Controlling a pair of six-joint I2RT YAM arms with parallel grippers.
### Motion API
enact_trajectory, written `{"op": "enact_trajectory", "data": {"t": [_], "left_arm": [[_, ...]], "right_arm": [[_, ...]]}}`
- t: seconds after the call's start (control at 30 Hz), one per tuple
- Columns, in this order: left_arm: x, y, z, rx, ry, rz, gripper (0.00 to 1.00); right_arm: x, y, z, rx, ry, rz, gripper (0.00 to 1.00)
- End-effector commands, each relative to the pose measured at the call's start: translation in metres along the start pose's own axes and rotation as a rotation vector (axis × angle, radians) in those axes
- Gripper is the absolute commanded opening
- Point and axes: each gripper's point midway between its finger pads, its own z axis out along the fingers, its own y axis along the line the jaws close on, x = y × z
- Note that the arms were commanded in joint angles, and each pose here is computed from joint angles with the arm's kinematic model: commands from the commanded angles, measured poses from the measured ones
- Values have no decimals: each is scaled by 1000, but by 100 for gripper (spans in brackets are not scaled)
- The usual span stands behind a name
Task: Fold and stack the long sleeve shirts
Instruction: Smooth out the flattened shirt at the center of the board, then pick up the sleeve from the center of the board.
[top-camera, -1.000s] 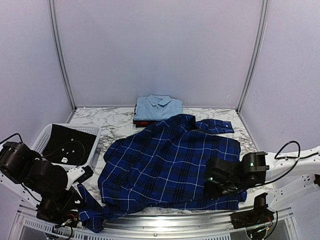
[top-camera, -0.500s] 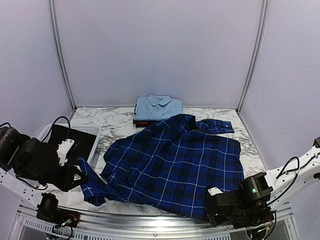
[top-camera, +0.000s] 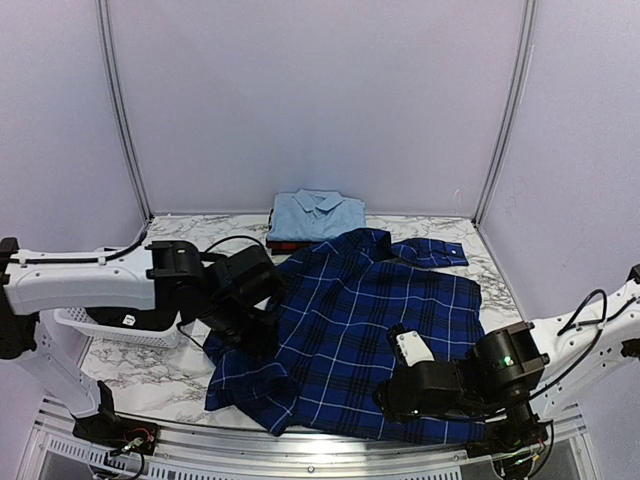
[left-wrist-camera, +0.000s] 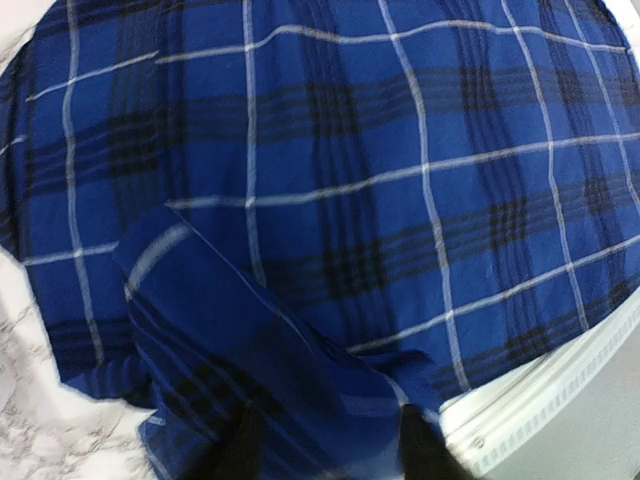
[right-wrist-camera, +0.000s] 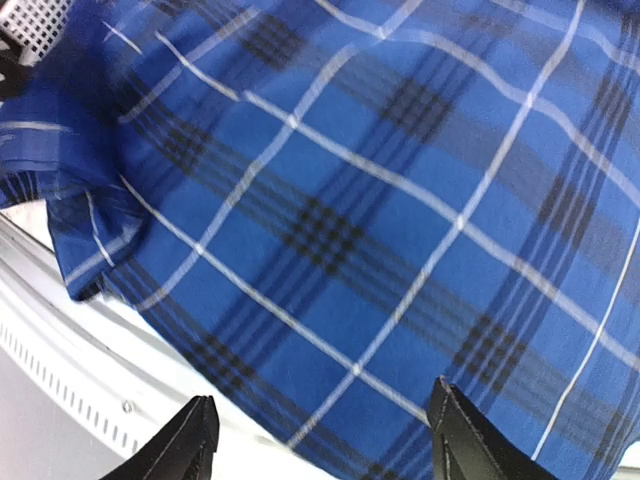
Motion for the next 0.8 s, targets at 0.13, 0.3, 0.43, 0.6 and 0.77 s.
{"op": "enact_trajectory", "data": {"t": [0.13, 0.3, 0.43, 0.6, 0.77], "left_arm": [[-27, -2, -21, 57, -110, -41, 79], [12, 38, -61, 85, -156, -152, 84], [55, 64, -62, 94, -114, -234, 76], [89, 68, -57, 159, -63, -249, 65], [107, 63, -42, 110, -16, -167, 65]], "right_arm": [[-58, 44, -12, -38, -229, -140, 72], [-70, 88, -10, -119, -259, -278, 73], [-79, 132, -6, -179, -285, -416, 73], [-85, 158, 11, -150, -271, -482, 73], [-92, 152, 18, -157, -271, -430, 73]]}}
